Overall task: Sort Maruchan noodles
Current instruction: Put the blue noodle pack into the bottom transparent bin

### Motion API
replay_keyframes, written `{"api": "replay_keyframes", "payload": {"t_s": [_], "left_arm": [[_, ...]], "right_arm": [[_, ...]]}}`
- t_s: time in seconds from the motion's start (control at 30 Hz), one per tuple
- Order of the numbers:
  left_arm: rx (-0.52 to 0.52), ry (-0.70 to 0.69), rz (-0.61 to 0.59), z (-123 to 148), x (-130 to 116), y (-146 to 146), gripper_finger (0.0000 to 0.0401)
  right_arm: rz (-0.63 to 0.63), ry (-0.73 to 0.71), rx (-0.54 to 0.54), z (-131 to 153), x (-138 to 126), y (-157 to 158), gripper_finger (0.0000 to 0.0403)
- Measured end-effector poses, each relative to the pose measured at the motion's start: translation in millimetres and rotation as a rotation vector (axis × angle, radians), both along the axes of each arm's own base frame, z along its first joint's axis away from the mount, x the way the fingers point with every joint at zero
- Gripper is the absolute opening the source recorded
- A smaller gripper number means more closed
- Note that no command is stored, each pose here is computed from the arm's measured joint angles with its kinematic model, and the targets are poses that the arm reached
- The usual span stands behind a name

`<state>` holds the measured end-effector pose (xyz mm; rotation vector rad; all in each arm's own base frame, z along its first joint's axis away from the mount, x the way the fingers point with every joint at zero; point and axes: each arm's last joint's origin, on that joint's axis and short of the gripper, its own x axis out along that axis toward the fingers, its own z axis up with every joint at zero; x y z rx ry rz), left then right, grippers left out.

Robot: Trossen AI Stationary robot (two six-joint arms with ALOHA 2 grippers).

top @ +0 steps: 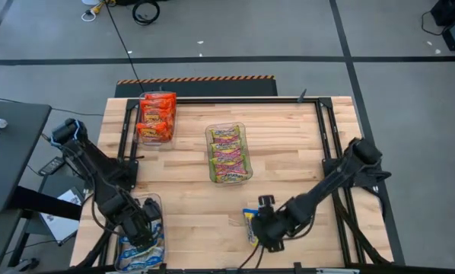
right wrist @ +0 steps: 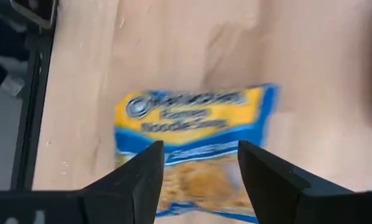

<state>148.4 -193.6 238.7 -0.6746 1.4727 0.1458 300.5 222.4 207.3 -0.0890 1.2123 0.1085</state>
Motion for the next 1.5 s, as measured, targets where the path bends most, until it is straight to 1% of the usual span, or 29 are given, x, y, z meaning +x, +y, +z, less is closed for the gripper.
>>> {"api": "replay_keyframes", "payload": {"t_s": [0.07,0.13,0.2,0.27,0.37,0.5,0.6,0.67,0.73,0.8,0.87,0.93,1.0,1.1,1.17,1.23,1.3,1.43,1.5], "left_arm": [[-0.018,-0.016,0.008,9.1,1.8,-2.1,0.0201],[-0.032,-0.037,0.031,17.4,3.9,-4.1,0.0201],[-0.052,-0.046,0.062,24.0,5.5,-5.8,0.0201],[-0.077,-0.035,0.089,29.6,6.2,-7.2,0.0201],[-0.101,0.022,0.107,32.2,4.5,-7.4,0.0201],[-0.134,0.049,0.102,33.1,1.9,-10.4,0.0201],[-0.141,-0.015,0.175,34.9,6.0,-12.0,0.0201],[-0.112,-0.095,0.272,34.5,12.2,-10.8,0.0201],[-0.112,-0.181,0.338,34.8,21.9,-10.8,0.0201],[-0.142,-0.255,0.362,34.9,35.7,-11.8,0.0201],[-0.168,-0.323,0.349,34.6,48.7,-13.6,0.0201],[-0.178,-0.389,0.363,31.6,64.1,-14.2,0.0201],[-0.160,-0.448,0.378,24.1,80.5,-14.8,0.0201],[-0.125,-0.517,0.396,9.7,104.5,-14.4,0.0201],[-0.116,-0.518,0.431,-3.3,119.4,-12.9,0.0201],[-0.131,-0.517,0.470,-15.5,134.0,-10.9,0.0201],[-0.166,-0.536,0.506,-24.6,148.7,-8.9,0.0201],[-0.234,-0.620,0.578,-41.8,176.7,-5.8,0.0201],[-0.262,-0.650,0.663,-51.8,187.0,-4.6,0.0201]], "right_arm": [[-0.005,-0.050,-0.015,16.8,-2.9,-7.6,0.0210],[-0.007,-0.069,-0.033,30.4,-9.5,-13.4,0.0210],[-0.008,-0.049,-0.044,38.5,-17.5,-17.6,0.0210],[-0.011,-0.002,-0.067,39.7,-25.9,-18.3,0.0210],[0.024,0.053,-0.109,33.9,-36.9,-12.8,0.0210],[0.062,0.130,-0.113,9.3,-47.5,-6.4,0.0210],[0.044,0.182,-0.108,-10.8,-57.0,-7.4,0.0210],[0.030,0.211,-0.122,-24.7,-63.2,-10.3,0.0210],[0.040,0.208,-0.087,-36.1,-65.0,-9.9,0.0210],[0.059,0.183,-0.018,-44.6,-63.5,-8.1,0.0210],[0.067,0.106,0.035,-48.7,-57.0,-5.2,0.0210],[0.051,-0.005,0.046,-50.3,-48.6,-5.8,0.0210],[0.019,-0.128,0.038,-50.5,-37.1,-9.7,0.0210],[-0.067,-0.313,0.055,-46.6,-15.1,-20.7,0.0210],[-0.116,-0.359,0.059,-43.0,-3.6,-30.8,0.0210],[-0.137,-0.357,0.072,-38.1,4.9,-38.4,0.0210],[-0.127,-0.309,0.084,-33.8,7.4,-42.2,0.0210],[-0.094,-0.177,0.033,-28.9,-1.7,-38.7,0.0210],[-0.107,-0.100,-0.001,-25.6,-9.9,-35.5,0.0210]]}}
